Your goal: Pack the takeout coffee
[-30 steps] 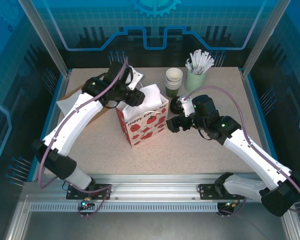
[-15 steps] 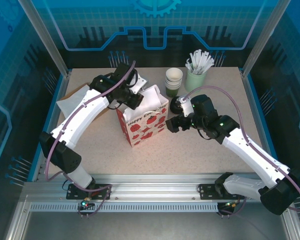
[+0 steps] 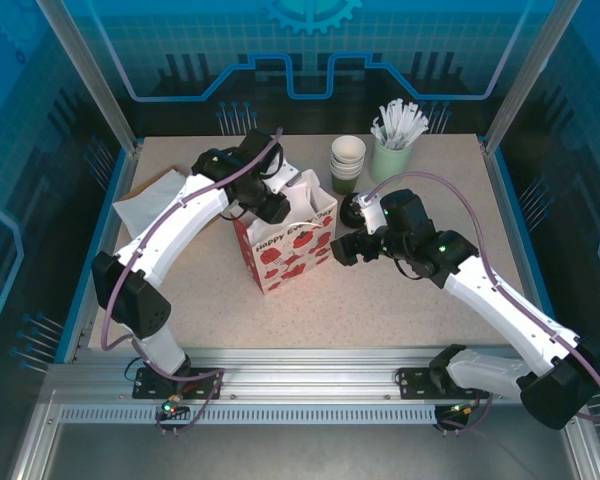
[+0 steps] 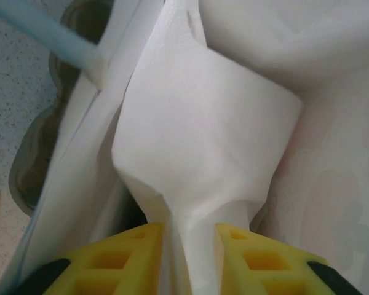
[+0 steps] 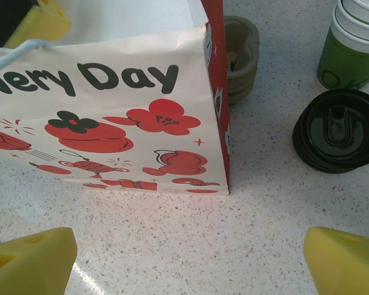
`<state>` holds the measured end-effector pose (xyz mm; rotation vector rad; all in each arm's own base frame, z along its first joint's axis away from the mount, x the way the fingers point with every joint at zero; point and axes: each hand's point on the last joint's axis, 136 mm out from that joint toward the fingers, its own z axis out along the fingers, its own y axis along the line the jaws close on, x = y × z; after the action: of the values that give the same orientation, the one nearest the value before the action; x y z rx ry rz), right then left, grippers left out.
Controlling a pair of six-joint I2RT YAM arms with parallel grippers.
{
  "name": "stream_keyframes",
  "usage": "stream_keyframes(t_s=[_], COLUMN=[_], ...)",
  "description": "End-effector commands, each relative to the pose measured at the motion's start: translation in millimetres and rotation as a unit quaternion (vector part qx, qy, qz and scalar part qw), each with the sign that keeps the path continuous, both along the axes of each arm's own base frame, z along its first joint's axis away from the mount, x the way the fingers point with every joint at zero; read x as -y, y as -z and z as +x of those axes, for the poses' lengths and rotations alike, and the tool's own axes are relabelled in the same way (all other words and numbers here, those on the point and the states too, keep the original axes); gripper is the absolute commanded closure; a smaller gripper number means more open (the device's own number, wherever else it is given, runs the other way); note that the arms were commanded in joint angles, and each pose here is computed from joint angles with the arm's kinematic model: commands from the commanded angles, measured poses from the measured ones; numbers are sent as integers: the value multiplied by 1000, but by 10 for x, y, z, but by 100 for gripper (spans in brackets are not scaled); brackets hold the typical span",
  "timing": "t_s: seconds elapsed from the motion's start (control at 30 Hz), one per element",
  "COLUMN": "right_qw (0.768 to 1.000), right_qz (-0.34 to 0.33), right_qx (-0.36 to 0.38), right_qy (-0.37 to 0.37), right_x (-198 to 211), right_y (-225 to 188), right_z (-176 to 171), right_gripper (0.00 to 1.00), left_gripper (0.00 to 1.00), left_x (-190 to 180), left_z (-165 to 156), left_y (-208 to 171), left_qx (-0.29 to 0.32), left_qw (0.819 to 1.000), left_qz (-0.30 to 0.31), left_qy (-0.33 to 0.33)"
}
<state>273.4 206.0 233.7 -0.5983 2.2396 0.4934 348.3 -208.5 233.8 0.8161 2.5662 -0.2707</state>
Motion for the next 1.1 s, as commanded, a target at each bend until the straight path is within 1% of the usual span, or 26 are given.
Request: stream_keyframes(t_s=[0.0, 0.17, 0.3, 0.4, 0.47, 0.53, 0.6, 0.73, 0.9, 1.07], right_qw=[1000, 1000, 1000, 999, 997, 997, 997, 997, 998, 998], right_qz=[9, 3, -4, -18, -29, -32, -31, -28, -27, -26], right_qx=[4, 10, 22, 40, 54, 61, 61, 54, 46, 45], right_qy=[-4, 0, 5, 23, 37, 39, 42, 41, 39, 36], right_x=[-34, -5, 35, 135, 211, 237, 246, 221, 204, 187], right_y=[-60, -98, -182, -259, -333, -388, -408, -374, -341, -336], right_z=[-53, -46, -34, -2, 17, 14, 16, 20, 11, 10], right_gripper=[4, 4, 4, 3, 3, 3, 3, 3, 3, 3], left_gripper=[62, 49, 45, 41, 38, 38, 38, 38, 44, 56], left_x=[50, 37, -29, -165, -258, -316, -349, -369, -380, -299], left_z=[-65, -138, -177, -195, -221, -300, -369, -434, -534, -609], left_y=[-478, -807, -1068, -1232, -1327, -1379, -1304, -911, -584, -417], left_qx=[52, 91, 125, 156, 186, 197, 182, 118, 74, 44], left_qw=[997, 991, 984, 973, 961, 952, 954, 972, 986, 992], left_qz=[-53, -96, -127, -160, -190, -217, -215, -172, -119, -99], left_qy=[8, 6, -11, -53, -80, -91, -97, -105, -92, -68])
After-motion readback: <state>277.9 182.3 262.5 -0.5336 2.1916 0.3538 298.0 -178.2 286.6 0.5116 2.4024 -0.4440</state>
